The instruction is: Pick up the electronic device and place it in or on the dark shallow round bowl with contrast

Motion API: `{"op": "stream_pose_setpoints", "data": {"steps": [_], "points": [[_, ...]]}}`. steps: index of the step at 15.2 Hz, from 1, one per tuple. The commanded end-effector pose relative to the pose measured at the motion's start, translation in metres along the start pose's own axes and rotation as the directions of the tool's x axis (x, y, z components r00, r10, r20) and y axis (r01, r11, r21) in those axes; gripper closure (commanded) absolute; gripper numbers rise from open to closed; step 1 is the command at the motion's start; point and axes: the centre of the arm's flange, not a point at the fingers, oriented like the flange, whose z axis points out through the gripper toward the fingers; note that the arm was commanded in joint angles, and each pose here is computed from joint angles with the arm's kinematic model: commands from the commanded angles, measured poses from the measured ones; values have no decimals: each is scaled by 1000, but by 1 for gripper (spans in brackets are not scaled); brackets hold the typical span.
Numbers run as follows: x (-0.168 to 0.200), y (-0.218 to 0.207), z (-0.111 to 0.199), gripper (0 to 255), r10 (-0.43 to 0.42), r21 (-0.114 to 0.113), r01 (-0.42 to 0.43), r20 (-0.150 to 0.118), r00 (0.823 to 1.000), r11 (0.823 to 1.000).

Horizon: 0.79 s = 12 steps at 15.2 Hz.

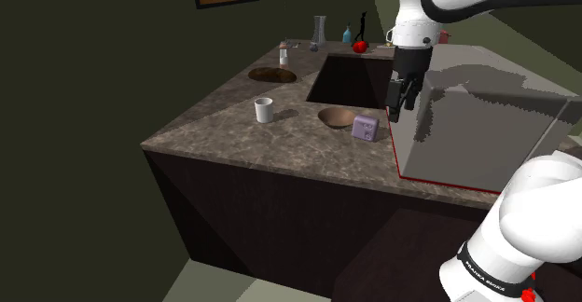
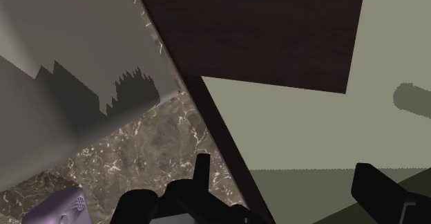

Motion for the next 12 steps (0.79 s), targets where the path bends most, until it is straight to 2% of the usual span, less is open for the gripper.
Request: {"op": "stream_pose_setpoints", "data": {"steps": [1, 12], "points": [[0, 0, 0, 0, 0, 0, 0, 0, 1000, 1000], [72, 106, 64, 0, -55, 4, 55, -32, 998, 998]]}}
